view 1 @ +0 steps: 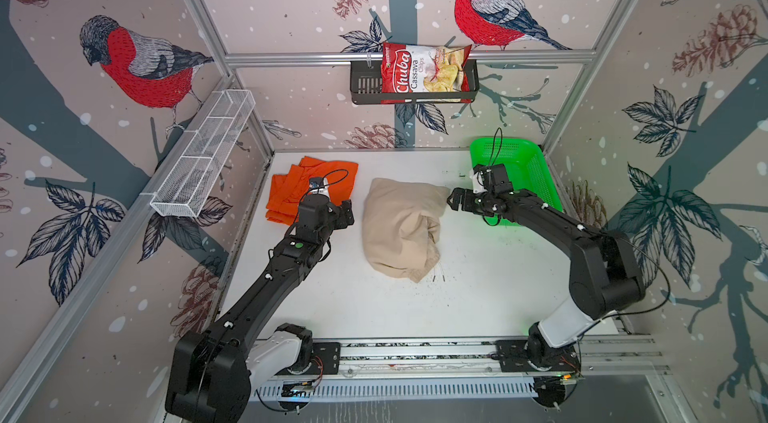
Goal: Fold and stack the shorts
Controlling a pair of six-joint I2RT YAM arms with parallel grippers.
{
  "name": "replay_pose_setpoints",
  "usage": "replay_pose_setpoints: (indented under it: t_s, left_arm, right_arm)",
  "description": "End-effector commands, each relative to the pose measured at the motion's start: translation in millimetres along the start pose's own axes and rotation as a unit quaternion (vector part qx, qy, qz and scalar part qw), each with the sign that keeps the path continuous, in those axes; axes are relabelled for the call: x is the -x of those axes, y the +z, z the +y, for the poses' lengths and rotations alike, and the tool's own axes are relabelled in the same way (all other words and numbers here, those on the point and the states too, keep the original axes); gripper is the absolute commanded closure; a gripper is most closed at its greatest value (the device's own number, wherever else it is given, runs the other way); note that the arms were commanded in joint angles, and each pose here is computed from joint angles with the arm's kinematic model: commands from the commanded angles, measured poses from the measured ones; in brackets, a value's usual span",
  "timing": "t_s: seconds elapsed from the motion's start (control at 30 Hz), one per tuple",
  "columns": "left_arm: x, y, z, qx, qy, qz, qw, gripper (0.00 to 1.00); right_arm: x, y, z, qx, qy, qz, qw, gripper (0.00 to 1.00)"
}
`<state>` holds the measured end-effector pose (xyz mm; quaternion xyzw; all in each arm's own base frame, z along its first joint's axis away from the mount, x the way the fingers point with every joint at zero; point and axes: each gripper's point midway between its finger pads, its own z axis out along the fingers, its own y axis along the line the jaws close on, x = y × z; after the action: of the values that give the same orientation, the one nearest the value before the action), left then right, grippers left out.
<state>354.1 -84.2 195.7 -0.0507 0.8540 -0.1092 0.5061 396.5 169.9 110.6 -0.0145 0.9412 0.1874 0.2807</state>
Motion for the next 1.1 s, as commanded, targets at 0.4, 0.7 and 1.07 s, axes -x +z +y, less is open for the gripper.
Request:
replay_pose_setpoints:
  t_s: [0.4,0.7,1.07]
  left_arm:
    - [-6,1,-4,-0.018,-0.002,-0.007,1.0,0.15]
    - [-27,5,-1,-0.023,-0.014,0.016,1.0,0.15]
    - [-31,2,1,-0.025,-0.029,0.013,0.999,0.15]
  right_arm:
    - [-19,-83,90,0.008,-0.228,-0.112,0.967,0.11]
    - [-166,-97,169,0.131,-0.318,-0.034,0.938,0.21]
    - [-217,-24,153,0.076,-0.325,0.061,0.941,0.17]
